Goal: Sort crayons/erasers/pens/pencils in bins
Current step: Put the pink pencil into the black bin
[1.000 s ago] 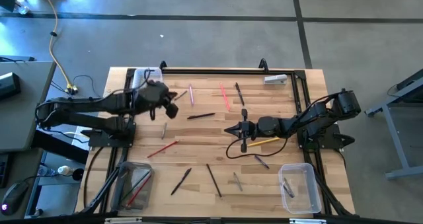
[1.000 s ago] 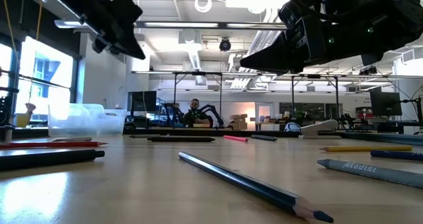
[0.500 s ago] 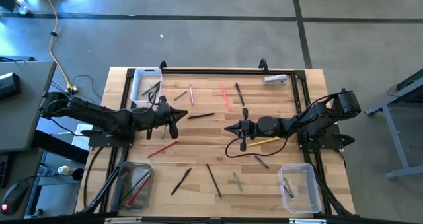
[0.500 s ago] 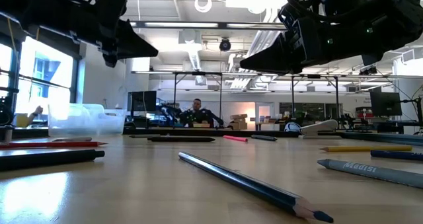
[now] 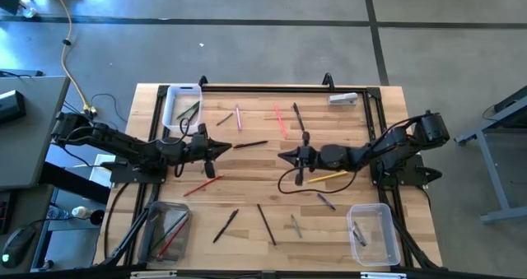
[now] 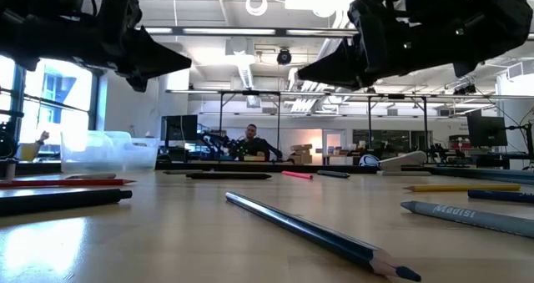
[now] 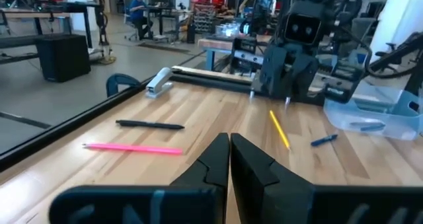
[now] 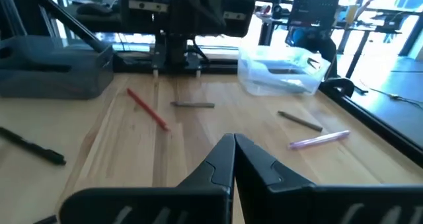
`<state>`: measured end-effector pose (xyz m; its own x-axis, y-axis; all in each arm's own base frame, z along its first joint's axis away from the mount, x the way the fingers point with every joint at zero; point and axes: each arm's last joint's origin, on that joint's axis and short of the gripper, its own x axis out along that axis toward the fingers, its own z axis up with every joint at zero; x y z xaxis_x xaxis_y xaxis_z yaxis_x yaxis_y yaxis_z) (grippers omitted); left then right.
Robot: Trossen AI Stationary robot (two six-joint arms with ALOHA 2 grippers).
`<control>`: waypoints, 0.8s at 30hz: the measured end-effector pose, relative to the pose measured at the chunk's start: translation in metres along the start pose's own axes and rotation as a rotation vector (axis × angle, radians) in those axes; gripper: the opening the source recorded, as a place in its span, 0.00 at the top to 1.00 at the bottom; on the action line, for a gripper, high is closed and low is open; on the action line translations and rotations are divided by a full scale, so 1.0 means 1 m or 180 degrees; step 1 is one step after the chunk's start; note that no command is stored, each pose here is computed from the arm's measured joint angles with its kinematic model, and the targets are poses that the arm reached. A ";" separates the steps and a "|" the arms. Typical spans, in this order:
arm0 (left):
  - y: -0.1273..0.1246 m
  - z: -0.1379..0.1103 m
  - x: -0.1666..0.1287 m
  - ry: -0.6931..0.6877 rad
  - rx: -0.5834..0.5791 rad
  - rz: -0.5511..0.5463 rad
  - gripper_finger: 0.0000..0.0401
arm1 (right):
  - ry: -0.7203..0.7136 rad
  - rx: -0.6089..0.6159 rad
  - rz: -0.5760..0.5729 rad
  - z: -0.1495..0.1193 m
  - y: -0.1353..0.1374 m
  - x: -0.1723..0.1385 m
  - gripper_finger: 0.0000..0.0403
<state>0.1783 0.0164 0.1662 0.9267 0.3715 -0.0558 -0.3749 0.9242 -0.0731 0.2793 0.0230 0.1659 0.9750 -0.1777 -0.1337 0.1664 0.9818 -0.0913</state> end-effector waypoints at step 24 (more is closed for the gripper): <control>0.004 -0.001 -0.003 -0.0113 0.0269 -0.0020 0.99 | 0.1646 0.1044 -0.1105 0.065 -0.035 0.046 0.69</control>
<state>0.1740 0.0194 0.1648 0.9299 0.3673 -0.0201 -0.3671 0.9301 0.0110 0.3278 -0.0148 0.2273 0.6758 -0.4135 -0.6102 0.5704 0.8177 0.0777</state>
